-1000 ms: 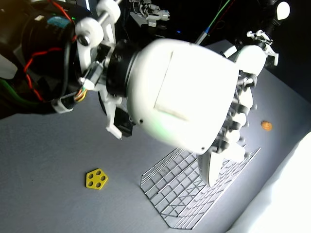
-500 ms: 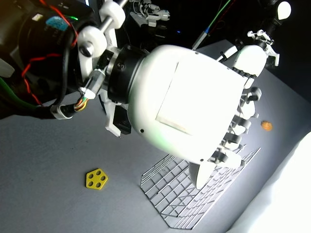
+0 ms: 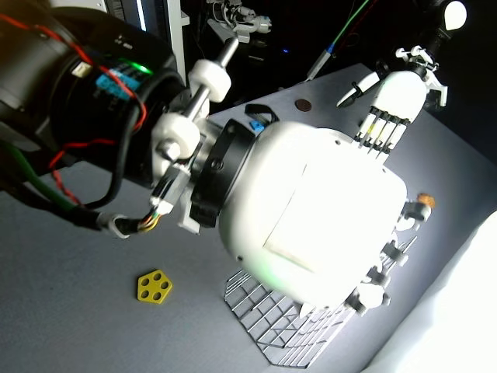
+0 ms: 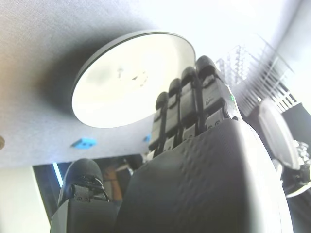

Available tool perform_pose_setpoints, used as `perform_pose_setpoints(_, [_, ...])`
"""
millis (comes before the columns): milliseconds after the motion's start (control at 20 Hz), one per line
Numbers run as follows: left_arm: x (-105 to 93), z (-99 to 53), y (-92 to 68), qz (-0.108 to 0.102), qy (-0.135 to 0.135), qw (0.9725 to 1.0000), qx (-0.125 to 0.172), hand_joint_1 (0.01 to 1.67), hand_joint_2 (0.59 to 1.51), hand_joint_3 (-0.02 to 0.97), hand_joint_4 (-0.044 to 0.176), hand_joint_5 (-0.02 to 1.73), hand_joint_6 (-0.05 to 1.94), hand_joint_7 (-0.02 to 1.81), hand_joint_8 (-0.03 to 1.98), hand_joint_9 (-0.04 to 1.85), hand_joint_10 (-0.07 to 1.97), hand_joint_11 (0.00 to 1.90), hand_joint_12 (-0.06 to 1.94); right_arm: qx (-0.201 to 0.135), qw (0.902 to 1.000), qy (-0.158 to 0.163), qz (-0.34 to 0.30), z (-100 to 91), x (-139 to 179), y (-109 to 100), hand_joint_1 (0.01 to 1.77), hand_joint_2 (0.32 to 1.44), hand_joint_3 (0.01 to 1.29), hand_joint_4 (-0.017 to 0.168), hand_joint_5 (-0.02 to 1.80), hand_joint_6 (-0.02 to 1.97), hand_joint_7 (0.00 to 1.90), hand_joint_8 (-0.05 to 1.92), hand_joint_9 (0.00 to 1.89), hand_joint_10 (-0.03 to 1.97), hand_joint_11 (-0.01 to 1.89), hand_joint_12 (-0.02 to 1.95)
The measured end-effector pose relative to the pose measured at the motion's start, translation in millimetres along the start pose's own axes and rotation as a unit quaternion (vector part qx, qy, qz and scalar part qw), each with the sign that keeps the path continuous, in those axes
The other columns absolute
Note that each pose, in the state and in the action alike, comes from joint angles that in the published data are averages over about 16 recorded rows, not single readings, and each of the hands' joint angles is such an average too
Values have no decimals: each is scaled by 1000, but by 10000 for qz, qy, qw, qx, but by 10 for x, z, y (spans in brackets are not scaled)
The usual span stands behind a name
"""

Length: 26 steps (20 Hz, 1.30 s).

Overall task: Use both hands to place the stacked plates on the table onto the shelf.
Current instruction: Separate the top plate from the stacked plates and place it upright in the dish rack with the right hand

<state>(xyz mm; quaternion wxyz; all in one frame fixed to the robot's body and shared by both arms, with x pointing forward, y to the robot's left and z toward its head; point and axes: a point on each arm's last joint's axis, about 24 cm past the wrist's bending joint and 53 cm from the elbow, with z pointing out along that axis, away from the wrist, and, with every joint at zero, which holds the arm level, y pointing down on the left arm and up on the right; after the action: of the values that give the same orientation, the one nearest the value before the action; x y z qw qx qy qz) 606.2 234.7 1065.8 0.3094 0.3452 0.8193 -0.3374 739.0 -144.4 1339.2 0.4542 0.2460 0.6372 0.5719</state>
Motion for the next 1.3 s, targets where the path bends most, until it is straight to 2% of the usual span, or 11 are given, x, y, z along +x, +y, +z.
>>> perform_pose_setpoints(550, [-24,-17,-31,10,-9,10000,55,15,1097,21,7,68,20,85,1,80,3,14,223,290,9994,84,168,121,26,-181,1245,1079,12,-1,861,1070,967,1021,937,653,606,1382])
perform_pose_setpoints(1300, [183,-28,28,-30,254,9997,-33,16,1085,21,6,69,21,87,1,80,3,15,216,462,9987,49,187,264,90,-471,1216,1105,12,1,796,1145,912,1127,924,685,578,1359])
